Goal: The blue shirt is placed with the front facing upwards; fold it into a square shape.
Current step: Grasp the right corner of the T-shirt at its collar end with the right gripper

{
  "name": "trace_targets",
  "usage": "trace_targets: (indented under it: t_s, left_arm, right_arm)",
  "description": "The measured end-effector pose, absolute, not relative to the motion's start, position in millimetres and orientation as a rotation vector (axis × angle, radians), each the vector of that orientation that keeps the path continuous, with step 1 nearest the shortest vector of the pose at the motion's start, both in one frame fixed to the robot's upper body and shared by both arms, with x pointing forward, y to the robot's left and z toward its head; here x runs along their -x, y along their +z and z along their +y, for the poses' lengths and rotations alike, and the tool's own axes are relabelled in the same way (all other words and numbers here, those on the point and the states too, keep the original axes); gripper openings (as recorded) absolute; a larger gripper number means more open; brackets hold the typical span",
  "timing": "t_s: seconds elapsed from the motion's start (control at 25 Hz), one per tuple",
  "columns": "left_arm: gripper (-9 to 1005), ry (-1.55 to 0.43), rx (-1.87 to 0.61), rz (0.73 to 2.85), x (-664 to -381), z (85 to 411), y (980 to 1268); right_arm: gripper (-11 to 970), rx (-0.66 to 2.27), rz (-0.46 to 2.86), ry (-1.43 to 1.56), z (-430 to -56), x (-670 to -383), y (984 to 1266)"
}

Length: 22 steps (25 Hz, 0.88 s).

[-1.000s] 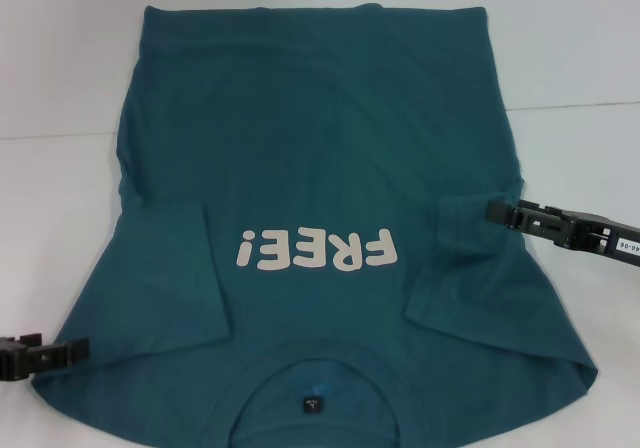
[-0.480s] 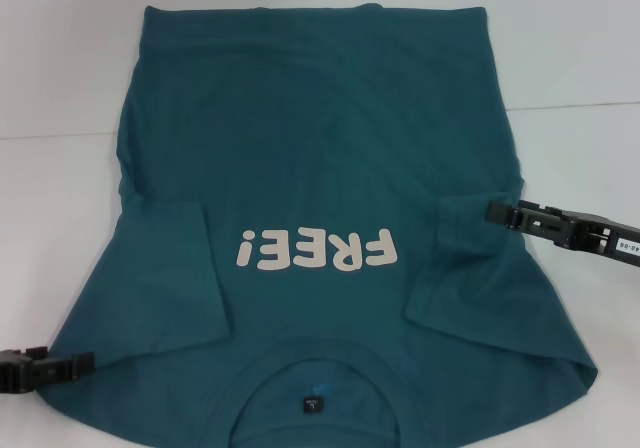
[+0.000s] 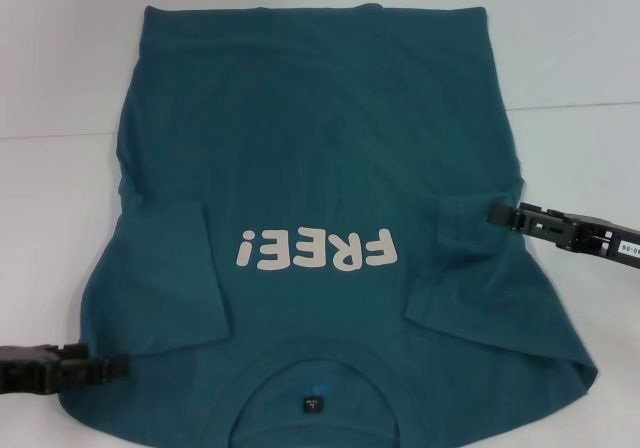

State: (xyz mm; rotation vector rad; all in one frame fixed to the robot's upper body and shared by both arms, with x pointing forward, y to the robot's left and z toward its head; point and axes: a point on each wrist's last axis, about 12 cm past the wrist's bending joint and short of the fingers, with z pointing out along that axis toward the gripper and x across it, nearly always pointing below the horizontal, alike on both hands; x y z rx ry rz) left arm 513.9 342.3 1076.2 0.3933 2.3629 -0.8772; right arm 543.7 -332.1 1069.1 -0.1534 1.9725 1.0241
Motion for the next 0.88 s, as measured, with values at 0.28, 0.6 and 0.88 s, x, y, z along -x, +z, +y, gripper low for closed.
trace_targets:
  t_s: [0.28, 0.6, 0.88]
  left_arm:
    - [875, -0.836, -0.379, 2.370, -514, 348, 1076]
    - [876, -0.793, -0.372, 2.400, -509, 356, 1075]
    - [876, -0.797, -0.387, 2.415, -508, 355, 1074]
  right_arm:
    - [927, 0.159, 1.971, 1.028, -330, -545, 1070]
    - [928, 0.160, 1.976, 1.022, -328, -546, 1069]
    - [928, 0.158, 1.977, 1.020, -329, -546, 1069]
